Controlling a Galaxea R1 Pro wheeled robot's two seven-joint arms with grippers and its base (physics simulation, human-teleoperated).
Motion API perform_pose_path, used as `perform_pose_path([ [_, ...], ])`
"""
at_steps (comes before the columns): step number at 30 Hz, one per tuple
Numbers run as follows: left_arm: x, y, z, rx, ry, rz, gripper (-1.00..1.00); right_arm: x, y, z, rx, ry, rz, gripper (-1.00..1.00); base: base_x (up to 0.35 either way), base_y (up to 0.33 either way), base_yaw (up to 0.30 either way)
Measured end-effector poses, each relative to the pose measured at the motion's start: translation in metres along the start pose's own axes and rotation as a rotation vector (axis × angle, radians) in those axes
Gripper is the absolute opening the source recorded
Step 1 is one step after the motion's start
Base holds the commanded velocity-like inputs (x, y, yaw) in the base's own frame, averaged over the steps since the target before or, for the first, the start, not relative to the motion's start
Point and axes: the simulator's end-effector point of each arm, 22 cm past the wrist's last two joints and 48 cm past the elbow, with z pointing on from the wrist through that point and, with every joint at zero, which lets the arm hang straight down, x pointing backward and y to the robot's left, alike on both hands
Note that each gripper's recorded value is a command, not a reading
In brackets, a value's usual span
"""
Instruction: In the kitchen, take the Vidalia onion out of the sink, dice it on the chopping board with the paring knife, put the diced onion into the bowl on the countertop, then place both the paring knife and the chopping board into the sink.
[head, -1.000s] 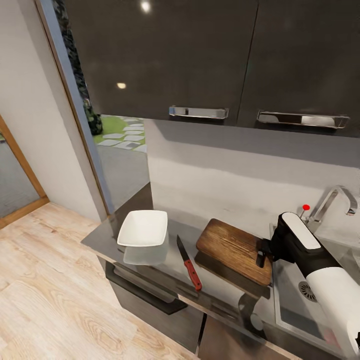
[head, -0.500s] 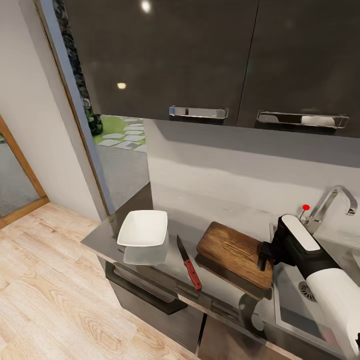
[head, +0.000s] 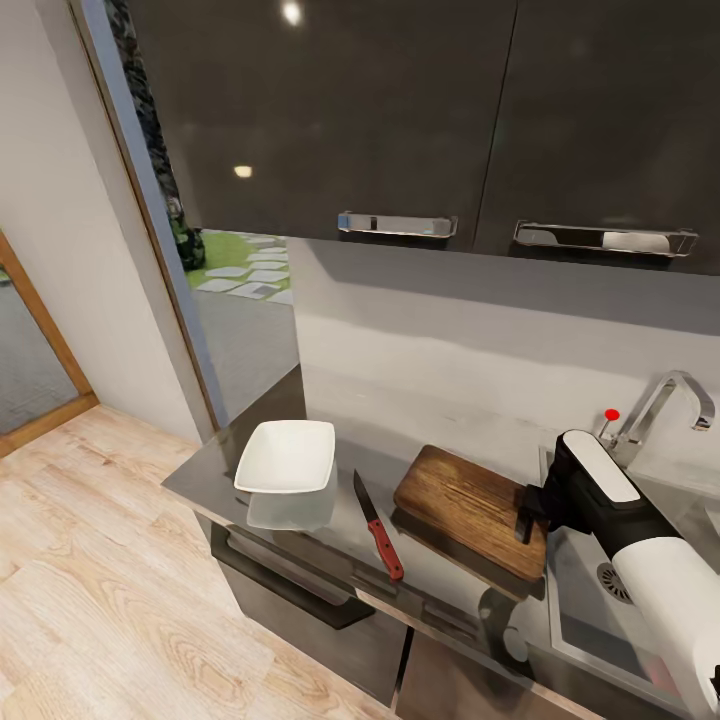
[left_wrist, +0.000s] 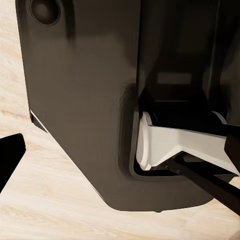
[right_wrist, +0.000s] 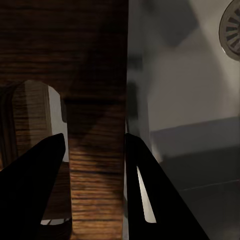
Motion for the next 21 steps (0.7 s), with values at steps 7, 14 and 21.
perform_pose_path([
  [7,0.0011,0.0000,0.0000,0.000,0.003,0.000,1.00,0.0011,0.0009,0.0018,0.002,0.003,-0.004,-1.00,0.000,0.000,0.000],
  [14,0.0013,0.0001,0.0000,0.000,0.003,0.000,1.00,0.0013,0.0013,0.0020,0.003,0.003,-0.006,-1.00,0.000,0.000,0.000],
  [21,0.0014,0.0001,0.0000,0.000,0.003,0.000,1.00,0.0013,0.0014,0.0021,0.004,0.003,-0.006,-1.00,0.000,0.000,0.099],
])
